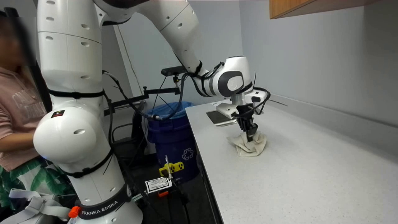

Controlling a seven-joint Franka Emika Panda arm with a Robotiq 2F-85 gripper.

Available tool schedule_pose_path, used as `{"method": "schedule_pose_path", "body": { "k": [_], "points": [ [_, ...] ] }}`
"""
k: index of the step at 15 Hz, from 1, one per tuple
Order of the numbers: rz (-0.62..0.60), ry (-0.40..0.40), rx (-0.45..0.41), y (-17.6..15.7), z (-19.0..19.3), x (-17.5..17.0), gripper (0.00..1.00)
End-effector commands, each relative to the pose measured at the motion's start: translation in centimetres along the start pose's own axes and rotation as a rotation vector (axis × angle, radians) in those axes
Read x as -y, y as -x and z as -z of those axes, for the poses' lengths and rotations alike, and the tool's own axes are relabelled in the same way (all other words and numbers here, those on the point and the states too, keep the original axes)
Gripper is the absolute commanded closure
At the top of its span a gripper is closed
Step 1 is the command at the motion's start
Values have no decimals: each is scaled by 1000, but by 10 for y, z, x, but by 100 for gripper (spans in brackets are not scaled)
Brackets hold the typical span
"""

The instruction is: Use the cloth to wipe the table.

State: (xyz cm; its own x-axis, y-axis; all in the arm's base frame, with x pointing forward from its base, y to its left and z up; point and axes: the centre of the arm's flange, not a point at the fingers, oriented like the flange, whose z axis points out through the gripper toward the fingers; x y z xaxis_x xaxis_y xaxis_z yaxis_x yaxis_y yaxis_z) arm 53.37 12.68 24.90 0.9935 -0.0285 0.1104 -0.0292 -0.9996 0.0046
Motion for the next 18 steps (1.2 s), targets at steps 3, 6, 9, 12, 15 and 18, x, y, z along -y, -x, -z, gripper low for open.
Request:
{"method": "schedule_pose_path", "body": {
  "k": [3,6,9,12,15,18],
  "points": [
    [110,67,-144,-32,76,50,98],
    [123,58,-187,-53,91,65,98],
    [91,56,-204,-76,91,64,98],
    [10,100,-230,-108,78,53,98],
    [-65,103,-226,-139,54,41,98],
    [-123,94,-207,-160,27,35,98]
  ]
}}
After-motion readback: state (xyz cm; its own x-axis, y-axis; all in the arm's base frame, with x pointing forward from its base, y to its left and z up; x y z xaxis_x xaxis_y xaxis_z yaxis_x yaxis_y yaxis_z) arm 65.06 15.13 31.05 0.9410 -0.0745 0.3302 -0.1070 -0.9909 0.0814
